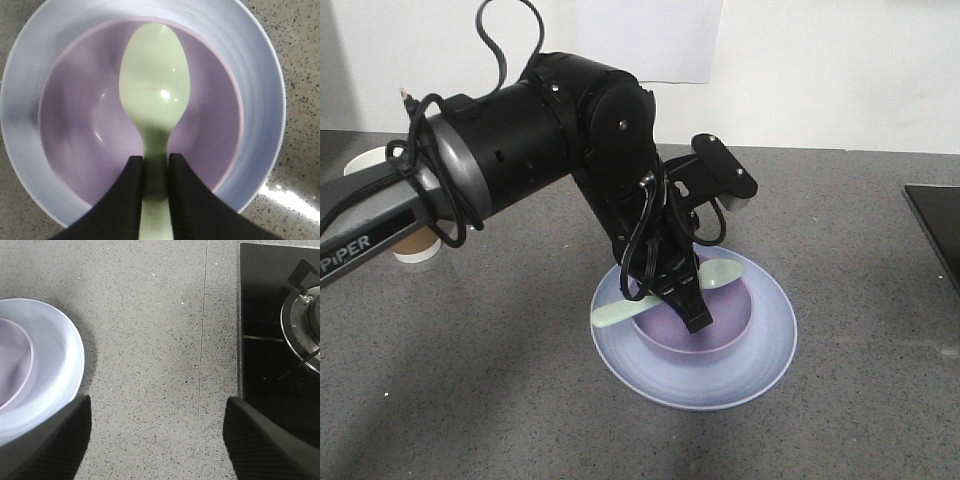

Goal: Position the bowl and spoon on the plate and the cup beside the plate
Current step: 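Swing the left gripper with the green spoon over the bowl, then lower the spoon into the bowl and open the left gripper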

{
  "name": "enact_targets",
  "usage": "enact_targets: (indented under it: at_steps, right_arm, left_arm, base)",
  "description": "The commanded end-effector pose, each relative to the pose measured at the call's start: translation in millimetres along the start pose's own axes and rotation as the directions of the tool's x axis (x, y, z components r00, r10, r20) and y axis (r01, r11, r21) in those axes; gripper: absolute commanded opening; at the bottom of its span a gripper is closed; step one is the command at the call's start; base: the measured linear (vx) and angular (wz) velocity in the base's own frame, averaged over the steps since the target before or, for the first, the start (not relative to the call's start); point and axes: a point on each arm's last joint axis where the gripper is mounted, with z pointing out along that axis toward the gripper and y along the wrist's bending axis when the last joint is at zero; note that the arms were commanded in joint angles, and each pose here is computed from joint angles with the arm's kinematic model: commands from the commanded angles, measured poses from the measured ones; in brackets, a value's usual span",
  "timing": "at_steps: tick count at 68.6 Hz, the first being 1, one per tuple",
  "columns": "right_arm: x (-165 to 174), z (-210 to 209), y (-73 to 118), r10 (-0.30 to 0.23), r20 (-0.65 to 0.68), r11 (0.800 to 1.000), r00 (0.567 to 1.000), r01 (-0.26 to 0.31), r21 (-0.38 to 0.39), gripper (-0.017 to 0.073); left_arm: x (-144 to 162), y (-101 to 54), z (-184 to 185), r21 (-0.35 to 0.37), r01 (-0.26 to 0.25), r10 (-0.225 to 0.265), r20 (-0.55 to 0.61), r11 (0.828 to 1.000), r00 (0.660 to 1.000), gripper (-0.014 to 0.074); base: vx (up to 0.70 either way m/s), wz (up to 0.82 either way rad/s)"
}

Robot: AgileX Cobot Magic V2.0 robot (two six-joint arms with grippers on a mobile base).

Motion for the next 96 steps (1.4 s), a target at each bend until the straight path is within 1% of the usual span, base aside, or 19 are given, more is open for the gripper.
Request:
enact_targets:
  at_steps: [1, 8, 14, 23, 43, 61, 85, 96]
  right_arm:
    - [-9.2, -9.5, -1.1, -0.006, 0.095, 1.0, 0.995, 0.006, 0.007, 0.0542]
    - [-9.2, -9.5, -1.1, -0.006, 0.095, 1.0, 0.995, 0.006, 0.007, 0.0542]
    - [-9.5, -9.5, -1.1, -0.01, 0.098, 1.0, 0.995, 0.009, 0.008, 0.0542]
    - [-9.5, -9.6, -1.1, -0.01, 0.1, 1.0, 0.995, 0.009, 0.008, 0.0542]
    - [-9.7, -9.6, -1.1, -0.01, 0.101, 1.0, 0.995, 0.009, 0.008, 0.0542]
    - [-9.8, -9.6, -1.1, -0.01, 0.102, 1.0, 0.995, 0.009, 0.008, 0.0542]
    - [-9.8, -9.6, -1.1, -0.01, 0.102, 1.0, 0.995, 0.009, 0.008, 0.0542]
    - [-9.8, -9.6, -1.1, -0.01, 0.102, 1.0, 0.995, 0.009, 0.008, 0.0542]
  left_arm:
    - [-3.3, -4.2, -28.6, -0.021, -0.004, 0.006, 0.07, 1.0, 0.998, -0.0004]
    - [-3.0, -3.2, -28.1, -0.031, -0.004, 0.006, 0.065, 1.0, 0.998, 0.0]
    - [-2.1, -0.8, -28.1, -0.056, 0.013, -0.01, 0.056, 0.998, 0.998, 0.0004]
    - [-1.3, 1.4, -28.2, -0.08, 0.023, -0.02, 0.048, 0.997, 0.999, 0.0007]
    - [-1.3, 1.2, -28.2, -0.078, 0.024, -0.02, 0.048, 0.997, 0.999, 0.0053]
    - [-1.3, 1.2, -28.2, -0.078, 0.024, -0.02, 0.048, 0.997, 0.999, 0.0152]
    - [-1.3, 1.2, -28.2, -0.078, 0.024, -0.02, 0.048, 0.997, 0.999, 0.0342]
    - [-1.3, 1.2, -28.2, -0.078, 0.024, -0.02, 0.048, 0.997, 0.999, 0.0407]
  base:
    - [0.0, 0.0]
    - [0.0, 0.0]
    - [0.0, 0.0]
    - [0.0, 0.0]
    - [0.0, 0.0]
    - [0.0, 0.0]
    - [0.0, 0.0]
    - [0.0, 0.0]
